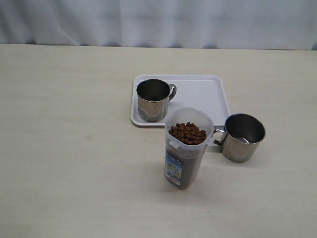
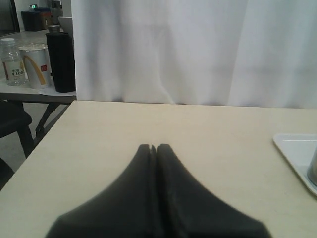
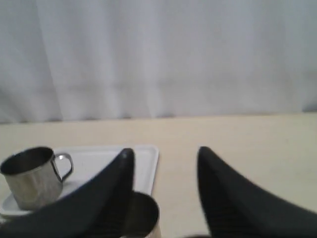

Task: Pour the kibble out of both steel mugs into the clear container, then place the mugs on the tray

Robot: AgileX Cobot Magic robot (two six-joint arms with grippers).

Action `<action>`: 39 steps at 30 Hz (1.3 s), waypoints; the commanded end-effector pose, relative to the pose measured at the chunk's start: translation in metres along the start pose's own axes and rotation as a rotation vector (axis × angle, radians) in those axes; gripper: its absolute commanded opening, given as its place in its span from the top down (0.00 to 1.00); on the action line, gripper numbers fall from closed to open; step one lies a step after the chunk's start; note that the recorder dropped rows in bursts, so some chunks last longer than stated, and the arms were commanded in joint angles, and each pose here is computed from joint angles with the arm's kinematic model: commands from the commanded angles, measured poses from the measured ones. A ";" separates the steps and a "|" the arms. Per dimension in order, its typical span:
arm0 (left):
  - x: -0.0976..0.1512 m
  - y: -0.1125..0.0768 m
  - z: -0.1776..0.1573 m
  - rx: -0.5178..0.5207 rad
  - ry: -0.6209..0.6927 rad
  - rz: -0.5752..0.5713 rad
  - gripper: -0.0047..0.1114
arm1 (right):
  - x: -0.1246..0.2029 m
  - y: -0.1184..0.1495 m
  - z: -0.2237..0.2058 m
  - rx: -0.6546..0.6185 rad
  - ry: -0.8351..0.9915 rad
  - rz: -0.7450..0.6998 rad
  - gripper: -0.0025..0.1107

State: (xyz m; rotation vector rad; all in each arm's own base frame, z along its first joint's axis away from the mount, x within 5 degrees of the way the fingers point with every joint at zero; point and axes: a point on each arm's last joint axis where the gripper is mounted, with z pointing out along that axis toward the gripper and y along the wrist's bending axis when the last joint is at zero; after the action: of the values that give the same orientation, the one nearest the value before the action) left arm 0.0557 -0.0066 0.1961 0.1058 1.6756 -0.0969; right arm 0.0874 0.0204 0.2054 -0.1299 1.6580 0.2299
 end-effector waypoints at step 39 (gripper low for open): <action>-0.001 0.000 0.000 -0.001 -0.013 0.004 0.96 | 0.063 0.020 0.147 -0.258 0.632 -0.073 0.01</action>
State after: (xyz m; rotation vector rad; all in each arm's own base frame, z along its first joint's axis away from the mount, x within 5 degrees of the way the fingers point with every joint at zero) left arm 0.0557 -0.0066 0.1961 0.1058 1.6756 -0.0969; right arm 0.2160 0.0732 0.1313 -0.4798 2.2612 0.3545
